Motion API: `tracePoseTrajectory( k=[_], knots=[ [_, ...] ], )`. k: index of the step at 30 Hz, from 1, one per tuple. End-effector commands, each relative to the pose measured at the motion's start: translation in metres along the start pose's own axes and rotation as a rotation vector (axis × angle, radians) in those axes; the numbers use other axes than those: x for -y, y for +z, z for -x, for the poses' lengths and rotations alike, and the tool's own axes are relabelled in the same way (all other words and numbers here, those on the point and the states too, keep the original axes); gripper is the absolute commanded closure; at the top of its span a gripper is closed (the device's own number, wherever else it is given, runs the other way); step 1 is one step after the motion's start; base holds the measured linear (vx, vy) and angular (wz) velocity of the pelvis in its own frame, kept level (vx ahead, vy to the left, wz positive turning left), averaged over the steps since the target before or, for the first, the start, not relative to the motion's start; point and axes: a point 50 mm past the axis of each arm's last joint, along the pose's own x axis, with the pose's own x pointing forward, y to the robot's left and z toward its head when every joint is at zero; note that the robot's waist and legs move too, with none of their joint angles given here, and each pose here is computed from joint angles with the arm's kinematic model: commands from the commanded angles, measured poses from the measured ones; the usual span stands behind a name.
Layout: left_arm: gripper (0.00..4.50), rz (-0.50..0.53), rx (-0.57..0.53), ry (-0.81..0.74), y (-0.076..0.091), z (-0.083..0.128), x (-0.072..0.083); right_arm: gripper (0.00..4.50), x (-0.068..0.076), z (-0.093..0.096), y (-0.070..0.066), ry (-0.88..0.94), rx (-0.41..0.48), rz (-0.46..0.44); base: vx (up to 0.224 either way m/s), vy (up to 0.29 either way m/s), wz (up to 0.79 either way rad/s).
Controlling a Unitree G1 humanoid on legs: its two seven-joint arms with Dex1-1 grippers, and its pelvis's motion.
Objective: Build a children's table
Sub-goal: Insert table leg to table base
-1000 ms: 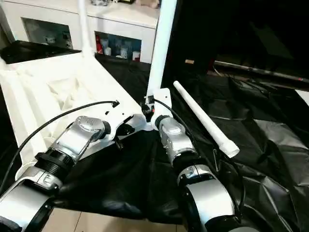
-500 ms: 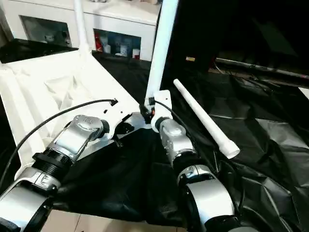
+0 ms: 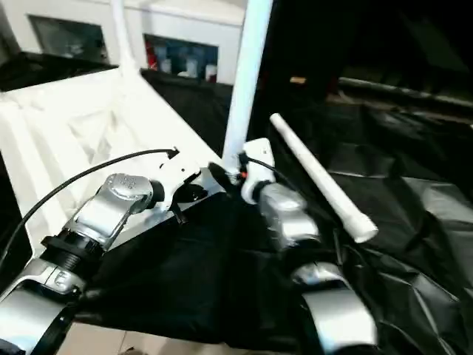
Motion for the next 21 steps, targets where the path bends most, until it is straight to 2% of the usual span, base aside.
tracePoseTrajectory(
  k=[1, 3, 10, 15, 21],
  knots=[
    [4.5, -0.047, 0.011, -0.062, 0.001, -0.001, 0.006, 0.26, -0.005, 0.006, -0.004, 0.107, -0.042, 0.031, 0.0, 0.0, 0.0],
    [4.5, -0.072, 0.025, -0.109, 0.0, 0.002, 0.007, 0.26, -0.003, 0.016, -0.004, 0.18, -0.06, 0.071, 0.0, 0.0, 0.0],
    [4.5, -0.132, 0.058, -0.259, -0.005, 0.015, 0.012, 0.26, -0.002, 0.037, -0.004, 0.335, -0.105, 0.102, 0.0, 0.0, 0.0],
    [4.5, -0.156, 0.097, -0.343, -0.004, 0.023, 0.014, 0.26, 0.0, 0.047, -0.002, 0.412, -0.15, 0.13, 0.0, 0.0, 0.0],
    [4.5, -0.167, 0.077, -0.411, -0.007, 0.029, 0.016, 0.26, 0.002, 0.055, -0.001, 0.459, -0.193, 0.175, 0.0, 0.0, 0.0]
  ],
)
